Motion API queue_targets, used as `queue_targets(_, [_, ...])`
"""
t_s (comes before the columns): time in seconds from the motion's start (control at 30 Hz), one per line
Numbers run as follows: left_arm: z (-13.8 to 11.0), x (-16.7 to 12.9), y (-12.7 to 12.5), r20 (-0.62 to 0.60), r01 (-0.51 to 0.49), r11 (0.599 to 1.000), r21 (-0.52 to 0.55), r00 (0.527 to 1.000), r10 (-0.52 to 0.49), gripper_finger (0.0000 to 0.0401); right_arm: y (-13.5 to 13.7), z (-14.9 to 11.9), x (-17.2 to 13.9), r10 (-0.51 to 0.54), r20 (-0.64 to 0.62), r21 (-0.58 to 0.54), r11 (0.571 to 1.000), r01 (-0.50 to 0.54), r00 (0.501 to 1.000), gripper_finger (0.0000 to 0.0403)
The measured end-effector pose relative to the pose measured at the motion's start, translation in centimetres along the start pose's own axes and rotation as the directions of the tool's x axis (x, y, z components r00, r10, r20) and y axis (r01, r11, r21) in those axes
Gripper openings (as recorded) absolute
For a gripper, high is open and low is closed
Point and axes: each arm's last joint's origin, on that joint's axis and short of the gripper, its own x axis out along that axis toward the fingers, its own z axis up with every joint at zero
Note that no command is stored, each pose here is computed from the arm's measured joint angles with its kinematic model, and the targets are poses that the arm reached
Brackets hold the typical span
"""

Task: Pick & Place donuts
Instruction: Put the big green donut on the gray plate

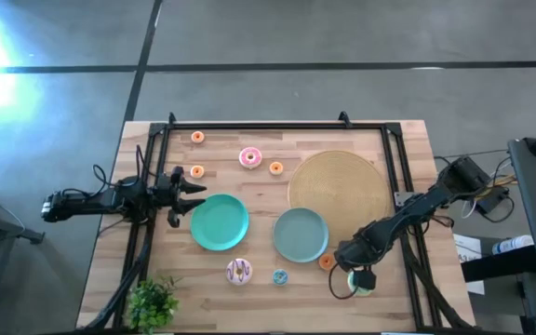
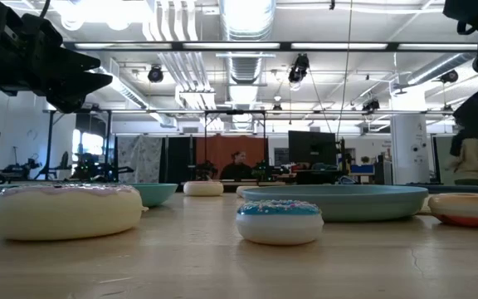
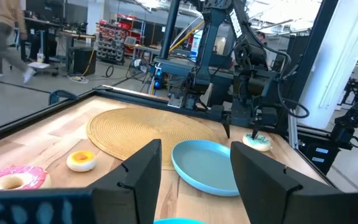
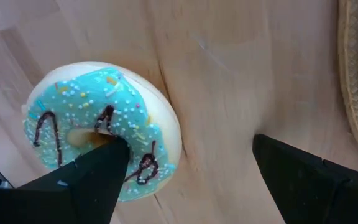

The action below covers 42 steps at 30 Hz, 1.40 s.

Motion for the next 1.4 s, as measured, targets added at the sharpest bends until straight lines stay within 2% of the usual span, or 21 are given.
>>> queue_targets(0.1, [0.01, 0.0, 0.0, 0.0, 0.0, 1.0, 0.0, 1.0, 0.0, 0.0167, -0.07, 0.02, 0.02, -0.014, 0.012, -0.035, 0.999, 0.014, 1.0, 0.0327])
queue_targets(0.3, [0.01, 0.0, 0.0, 0.0, 0.0, 1.0, 0.0, 1.0, 0.0, 0.0167, -0.49, 0.17, 0.08, -0.059, 0.056, -0.009, 0.998, 0.06, 0.997, 0.0326])
queue_targets(1.1, [0.0, 0.0, 0.0, 0.0, 0.0, 1.0, 0.0, 1.0, 0.0, 0.0167, -0.18, 0.54, -0.18, -0.054, 0.094, -0.023, 0.998, 0.056, 0.994, 0.0321])
queue_targets(1.23, [0.0, 0.0, 0.0, 0.0, 0.0, 1.0, 0.0, 1.0, 0.0, 0.0167, -0.41, 0.45, 0.0, -0.06, 0.09, -0.028, 0.998, 0.063, 0.994, 0.0284])
queue_targets(1.4, [0.0, 0.0, 0.0, 0.0, 0.0, 1.0, 0.0, 1.0, 0.0, 0.0167, -0.44, 0.36, 0.01, -0.025, 0.046, -0.039, 0.999, 0.027, 0.999, 0.0199])
